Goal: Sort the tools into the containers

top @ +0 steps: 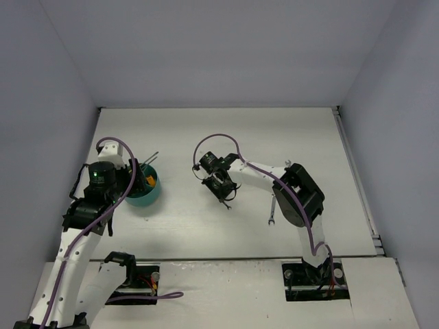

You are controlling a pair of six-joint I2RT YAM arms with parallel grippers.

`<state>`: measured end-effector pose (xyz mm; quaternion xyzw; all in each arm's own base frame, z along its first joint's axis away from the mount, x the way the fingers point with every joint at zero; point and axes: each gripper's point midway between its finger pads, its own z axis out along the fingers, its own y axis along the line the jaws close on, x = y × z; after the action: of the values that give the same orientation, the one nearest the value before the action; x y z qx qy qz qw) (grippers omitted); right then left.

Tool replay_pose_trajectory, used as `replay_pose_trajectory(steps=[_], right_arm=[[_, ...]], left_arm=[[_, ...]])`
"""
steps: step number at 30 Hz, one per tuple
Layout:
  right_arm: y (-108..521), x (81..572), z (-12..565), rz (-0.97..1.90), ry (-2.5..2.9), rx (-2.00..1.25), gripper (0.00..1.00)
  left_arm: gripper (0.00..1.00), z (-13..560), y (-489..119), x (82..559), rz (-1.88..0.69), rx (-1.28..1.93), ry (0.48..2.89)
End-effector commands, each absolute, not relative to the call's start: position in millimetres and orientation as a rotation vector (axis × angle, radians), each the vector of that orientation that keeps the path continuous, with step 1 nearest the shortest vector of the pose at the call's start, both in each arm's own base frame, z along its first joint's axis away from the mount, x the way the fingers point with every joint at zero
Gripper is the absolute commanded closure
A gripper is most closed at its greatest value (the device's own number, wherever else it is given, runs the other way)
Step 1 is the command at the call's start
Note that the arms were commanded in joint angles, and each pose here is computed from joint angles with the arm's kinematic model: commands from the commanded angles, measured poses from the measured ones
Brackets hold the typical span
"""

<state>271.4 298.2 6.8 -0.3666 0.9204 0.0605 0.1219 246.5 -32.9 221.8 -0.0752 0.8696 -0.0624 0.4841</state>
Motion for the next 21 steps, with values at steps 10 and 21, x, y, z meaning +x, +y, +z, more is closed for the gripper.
replay_pose_trajectory(steps=[10,21], right_arm=[[304,296,55,0.185,2.491,-1.053,1.00],[322,296,153,0.407,2.193,-0.938,1.00]], left_arm=[[0.32,258,-107,254,-0.714,-0.253,1.996],[0.32,280,-130,272,-0.906,-0.366,1.880]])
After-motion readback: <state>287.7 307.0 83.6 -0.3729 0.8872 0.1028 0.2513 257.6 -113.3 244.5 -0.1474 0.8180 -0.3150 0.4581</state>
